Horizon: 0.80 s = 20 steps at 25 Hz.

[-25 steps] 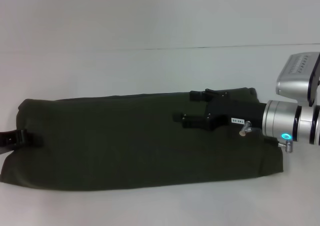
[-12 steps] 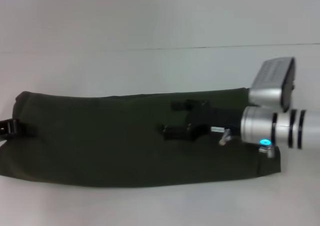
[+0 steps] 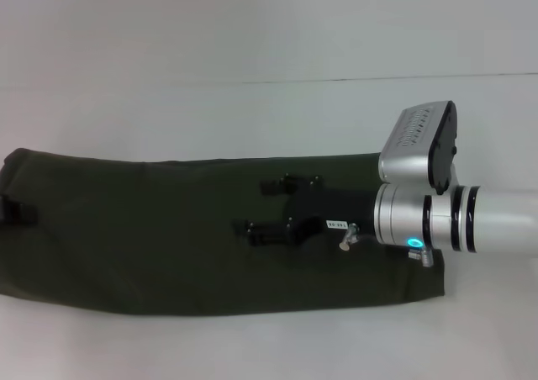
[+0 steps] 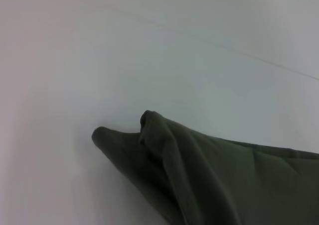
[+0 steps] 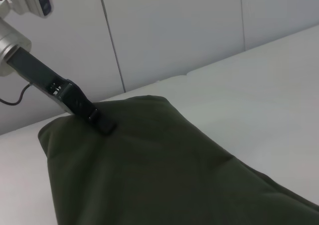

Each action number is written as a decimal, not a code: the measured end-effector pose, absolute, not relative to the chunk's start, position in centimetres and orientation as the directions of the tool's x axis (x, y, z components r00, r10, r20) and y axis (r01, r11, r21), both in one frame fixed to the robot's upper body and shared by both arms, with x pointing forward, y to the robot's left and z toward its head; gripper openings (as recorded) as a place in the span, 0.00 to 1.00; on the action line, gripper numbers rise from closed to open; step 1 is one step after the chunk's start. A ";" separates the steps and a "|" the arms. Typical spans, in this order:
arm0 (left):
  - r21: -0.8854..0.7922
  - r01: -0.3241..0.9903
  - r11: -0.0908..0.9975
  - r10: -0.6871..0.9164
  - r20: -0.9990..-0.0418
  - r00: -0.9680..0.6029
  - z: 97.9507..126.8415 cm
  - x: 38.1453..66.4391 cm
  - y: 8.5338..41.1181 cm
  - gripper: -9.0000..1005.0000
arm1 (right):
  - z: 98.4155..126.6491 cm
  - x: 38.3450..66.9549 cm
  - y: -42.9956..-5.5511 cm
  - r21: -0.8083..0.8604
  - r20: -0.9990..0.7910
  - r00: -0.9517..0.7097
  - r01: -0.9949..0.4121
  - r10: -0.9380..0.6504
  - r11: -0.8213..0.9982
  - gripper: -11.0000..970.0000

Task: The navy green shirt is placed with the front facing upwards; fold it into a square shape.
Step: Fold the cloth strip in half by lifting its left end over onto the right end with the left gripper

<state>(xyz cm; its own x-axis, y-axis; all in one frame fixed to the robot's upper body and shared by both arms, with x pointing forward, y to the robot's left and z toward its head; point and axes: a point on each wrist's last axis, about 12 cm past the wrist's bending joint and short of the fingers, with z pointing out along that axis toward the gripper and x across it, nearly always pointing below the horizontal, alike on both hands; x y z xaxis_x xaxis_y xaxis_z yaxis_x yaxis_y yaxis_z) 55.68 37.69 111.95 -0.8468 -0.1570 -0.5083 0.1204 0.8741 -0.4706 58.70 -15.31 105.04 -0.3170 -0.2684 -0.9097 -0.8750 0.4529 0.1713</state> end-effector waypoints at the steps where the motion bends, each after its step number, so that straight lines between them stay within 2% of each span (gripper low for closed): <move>1: -0.470 0.121 0.874 -0.156 -0.510 -0.846 112.0 55.7 37.7 0.09 | 105.1 58.7 -15.2 0.171 -0.910 -0.317 -0.875 -0.269 0.453 0.94; 9: -0.551 0.187 0.814 -0.166 -0.528 -0.833 112.9 55.8 36.5 0.09 | 104.7 58.7 -15.0 0.168 -0.898 -0.329 -0.871 -0.292 0.462 0.94; 20: -0.703 0.344 0.622 -0.216 -0.577 -0.788 115.1 55.9 33.3 0.08 | 103.6 58.0 -14.1 0.134 -0.882 -0.312 -0.884 -0.352 0.448 0.94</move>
